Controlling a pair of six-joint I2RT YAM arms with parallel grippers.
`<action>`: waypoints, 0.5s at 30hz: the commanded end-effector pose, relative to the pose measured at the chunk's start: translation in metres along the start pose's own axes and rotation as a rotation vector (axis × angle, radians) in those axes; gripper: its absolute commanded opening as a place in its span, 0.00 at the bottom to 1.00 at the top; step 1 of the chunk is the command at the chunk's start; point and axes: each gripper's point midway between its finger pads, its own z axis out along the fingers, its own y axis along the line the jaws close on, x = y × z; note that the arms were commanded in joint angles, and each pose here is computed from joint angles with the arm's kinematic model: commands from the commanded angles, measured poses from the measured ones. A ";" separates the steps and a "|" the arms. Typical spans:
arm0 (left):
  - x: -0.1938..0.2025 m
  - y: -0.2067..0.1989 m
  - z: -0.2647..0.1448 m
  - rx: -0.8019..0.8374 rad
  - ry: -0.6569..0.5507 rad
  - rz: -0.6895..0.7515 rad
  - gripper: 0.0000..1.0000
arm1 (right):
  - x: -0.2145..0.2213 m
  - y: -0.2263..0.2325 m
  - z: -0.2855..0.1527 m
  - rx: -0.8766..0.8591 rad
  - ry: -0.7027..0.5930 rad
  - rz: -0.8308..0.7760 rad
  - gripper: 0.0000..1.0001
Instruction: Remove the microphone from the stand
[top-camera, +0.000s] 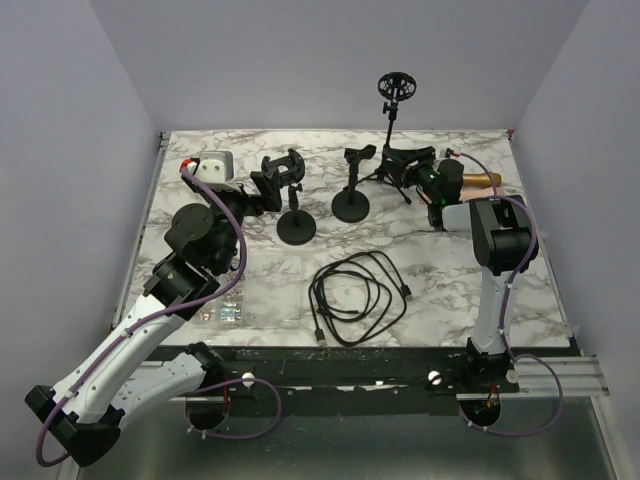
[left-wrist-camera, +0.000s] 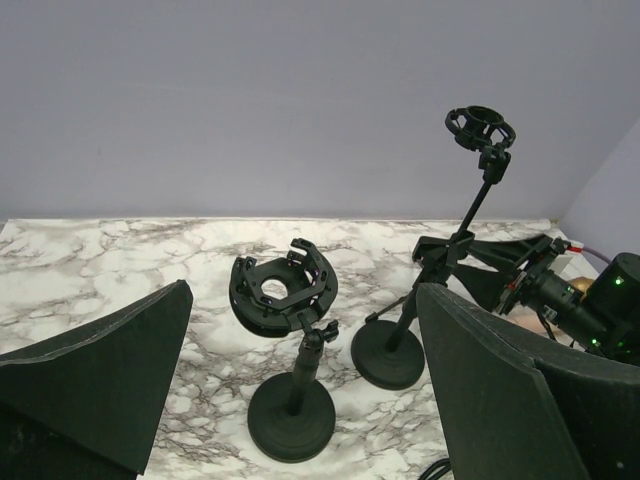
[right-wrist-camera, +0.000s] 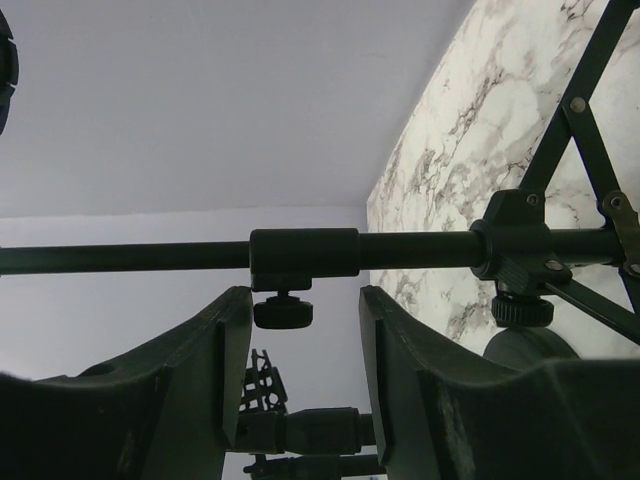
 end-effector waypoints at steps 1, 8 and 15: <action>-0.019 -0.003 -0.003 0.013 -0.042 -0.015 0.99 | 0.002 0.004 0.003 -0.036 0.018 0.004 0.50; -0.019 -0.002 -0.003 0.010 -0.042 -0.012 0.99 | 0.003 -0.003 0.002 -0.023 0.019 0.011 0.25; -0.019 -0.003 -0.002 0.016 -0.040 -0.014 0.99 | 0.001 -0.021 -0.001 0.136 -0.007 -0.106 0.01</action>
